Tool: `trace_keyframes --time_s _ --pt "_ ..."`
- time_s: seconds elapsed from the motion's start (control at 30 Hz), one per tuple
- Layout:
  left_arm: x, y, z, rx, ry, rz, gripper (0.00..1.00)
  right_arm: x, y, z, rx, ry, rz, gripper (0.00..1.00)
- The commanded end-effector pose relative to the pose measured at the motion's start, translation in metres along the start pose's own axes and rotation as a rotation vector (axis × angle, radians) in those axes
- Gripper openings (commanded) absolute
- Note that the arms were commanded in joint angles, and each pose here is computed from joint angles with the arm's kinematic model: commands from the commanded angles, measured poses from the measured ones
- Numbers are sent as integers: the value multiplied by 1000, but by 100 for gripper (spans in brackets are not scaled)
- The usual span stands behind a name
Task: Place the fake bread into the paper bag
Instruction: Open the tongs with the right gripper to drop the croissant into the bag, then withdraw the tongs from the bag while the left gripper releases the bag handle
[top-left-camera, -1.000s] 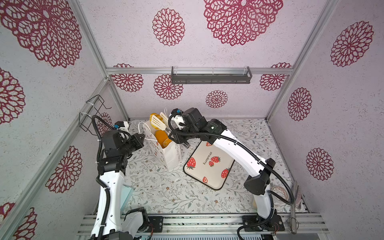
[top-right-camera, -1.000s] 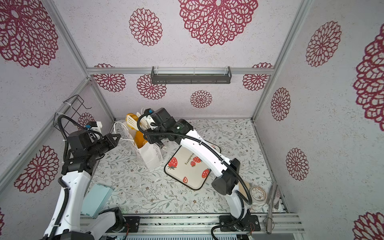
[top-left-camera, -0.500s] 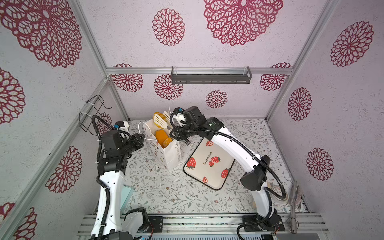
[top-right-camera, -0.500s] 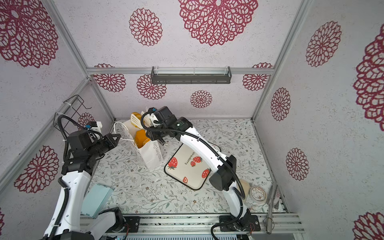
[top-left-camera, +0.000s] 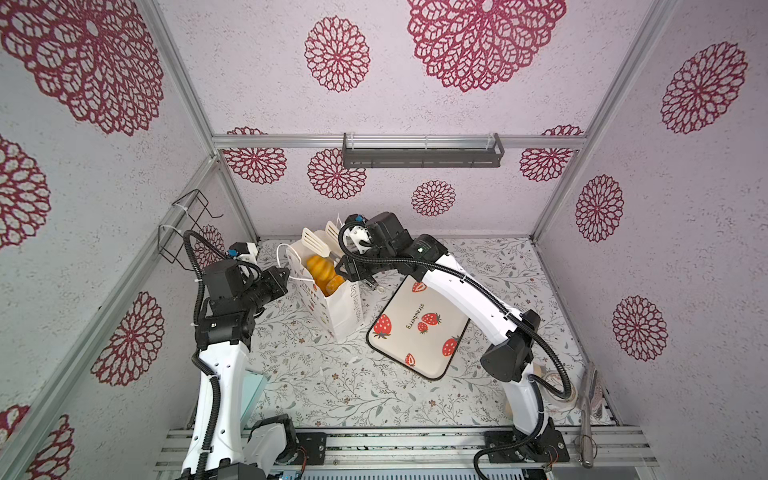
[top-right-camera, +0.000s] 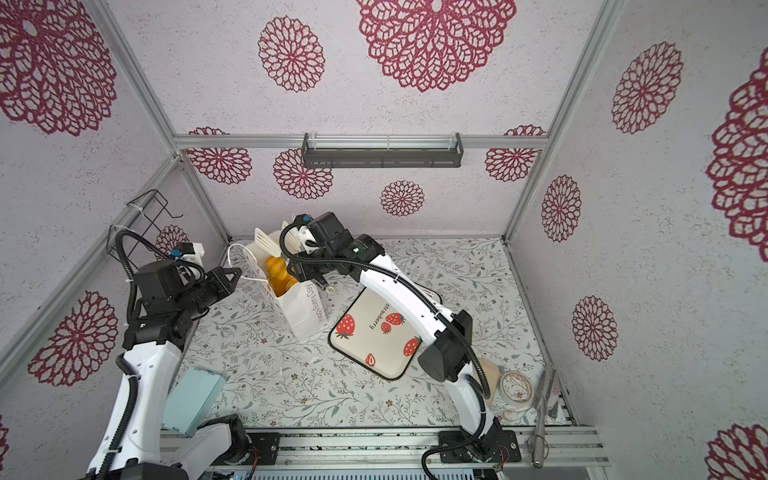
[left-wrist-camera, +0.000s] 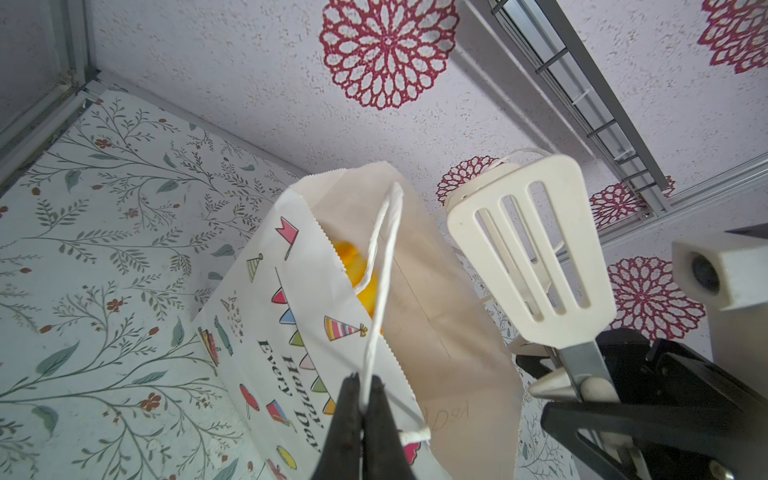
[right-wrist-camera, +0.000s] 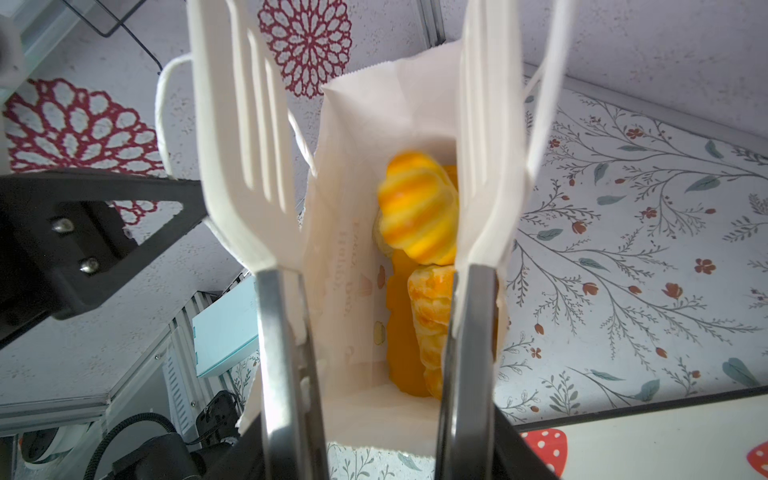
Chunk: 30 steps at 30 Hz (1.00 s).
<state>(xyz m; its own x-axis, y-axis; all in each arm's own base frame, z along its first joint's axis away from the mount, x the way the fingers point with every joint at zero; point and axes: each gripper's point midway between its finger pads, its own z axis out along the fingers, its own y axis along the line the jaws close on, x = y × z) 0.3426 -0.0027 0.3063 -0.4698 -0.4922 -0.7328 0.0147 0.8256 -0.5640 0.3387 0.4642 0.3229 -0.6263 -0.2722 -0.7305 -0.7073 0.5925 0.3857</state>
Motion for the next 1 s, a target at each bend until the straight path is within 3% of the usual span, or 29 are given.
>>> trace_keyframes --time_s 0.0,0.67,0.97 --pt "2 2 1 -2 1 5 0 -31 13 -22 -42 -103 -13 58" --pt "-4 -2 -3 2 -20 6 4 -45 24 -76 -1 -169 -62 52" --pt "-8 -11 -9 22 -35 -1 29 -53 35 -103 -3 -214 -88 51"
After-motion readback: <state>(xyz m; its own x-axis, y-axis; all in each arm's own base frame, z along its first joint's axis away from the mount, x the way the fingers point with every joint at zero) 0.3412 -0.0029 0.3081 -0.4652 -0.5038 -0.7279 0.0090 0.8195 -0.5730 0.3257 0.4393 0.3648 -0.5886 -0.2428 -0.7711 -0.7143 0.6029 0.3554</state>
